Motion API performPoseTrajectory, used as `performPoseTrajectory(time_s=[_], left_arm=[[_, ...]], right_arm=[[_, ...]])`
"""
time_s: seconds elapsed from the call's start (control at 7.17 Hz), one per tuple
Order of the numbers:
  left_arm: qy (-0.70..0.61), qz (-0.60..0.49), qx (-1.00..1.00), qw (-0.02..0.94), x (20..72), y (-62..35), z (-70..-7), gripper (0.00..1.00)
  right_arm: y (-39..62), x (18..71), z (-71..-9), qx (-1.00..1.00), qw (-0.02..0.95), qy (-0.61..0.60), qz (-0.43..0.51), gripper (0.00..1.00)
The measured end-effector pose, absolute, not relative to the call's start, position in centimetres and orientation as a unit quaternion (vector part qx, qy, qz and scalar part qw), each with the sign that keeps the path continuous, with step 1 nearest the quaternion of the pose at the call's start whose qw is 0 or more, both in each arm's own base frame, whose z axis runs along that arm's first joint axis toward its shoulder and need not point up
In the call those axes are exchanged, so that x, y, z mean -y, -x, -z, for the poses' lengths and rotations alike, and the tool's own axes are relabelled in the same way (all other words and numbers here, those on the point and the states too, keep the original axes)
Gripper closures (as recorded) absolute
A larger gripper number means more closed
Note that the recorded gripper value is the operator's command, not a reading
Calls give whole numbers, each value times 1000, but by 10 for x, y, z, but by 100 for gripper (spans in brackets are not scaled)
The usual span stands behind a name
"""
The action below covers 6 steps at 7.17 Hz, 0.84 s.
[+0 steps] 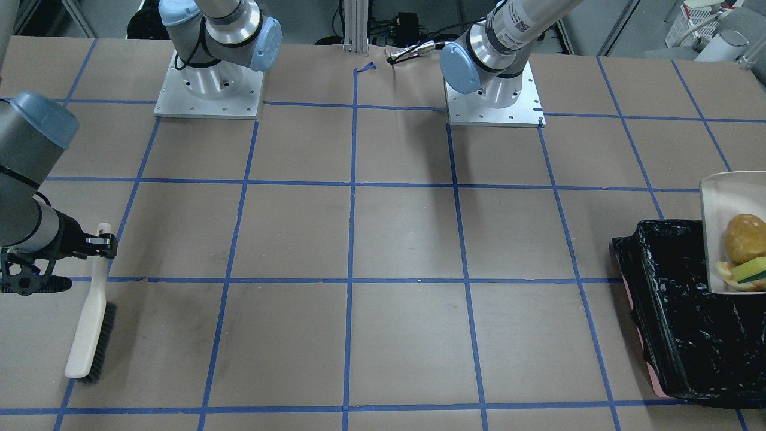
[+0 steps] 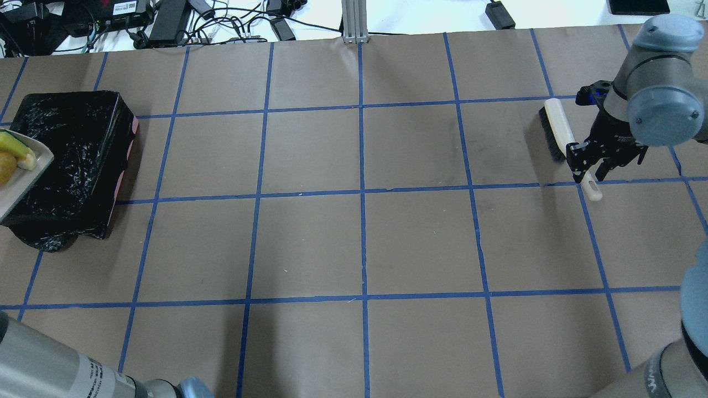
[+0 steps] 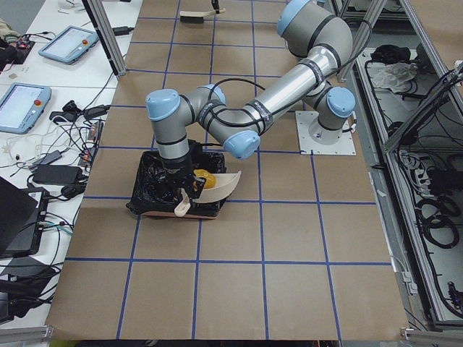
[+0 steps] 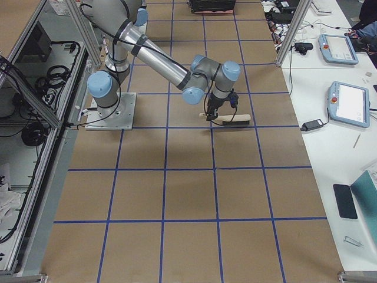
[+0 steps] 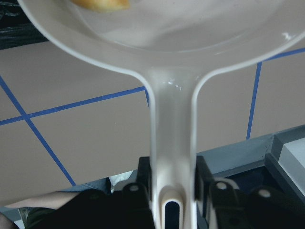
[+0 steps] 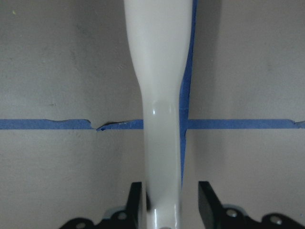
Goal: Sweep and dump trash into bin
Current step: 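Tip the dustpan over the black bin with the left gripper, then lower the brush onto the table and open the right gripper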
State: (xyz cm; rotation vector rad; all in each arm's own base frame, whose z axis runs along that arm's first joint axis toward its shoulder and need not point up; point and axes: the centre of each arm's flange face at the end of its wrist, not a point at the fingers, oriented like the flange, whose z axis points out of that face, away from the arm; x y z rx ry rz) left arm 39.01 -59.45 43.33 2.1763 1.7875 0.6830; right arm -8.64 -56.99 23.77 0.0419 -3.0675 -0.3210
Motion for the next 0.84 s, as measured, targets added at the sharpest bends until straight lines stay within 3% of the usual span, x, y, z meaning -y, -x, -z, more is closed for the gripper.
performPoseTrajectory(time_s=[0.14, 0.28, 0.84], left_arm=[[-745, -243, -608, 127, 598, -385, -434, 100], [-746, -246, -605, 127, 600, -381, -433, 100], [-766, -252, -578, 121, 601, -368, -432, 100]], right_arm=[[87, 570, -238, 994, 29, -12, 102, 5], [87, 571, -241, 995, 31, -10, 98, 1], [85, 577, -292, 998, 46, 15, 49, 0]])
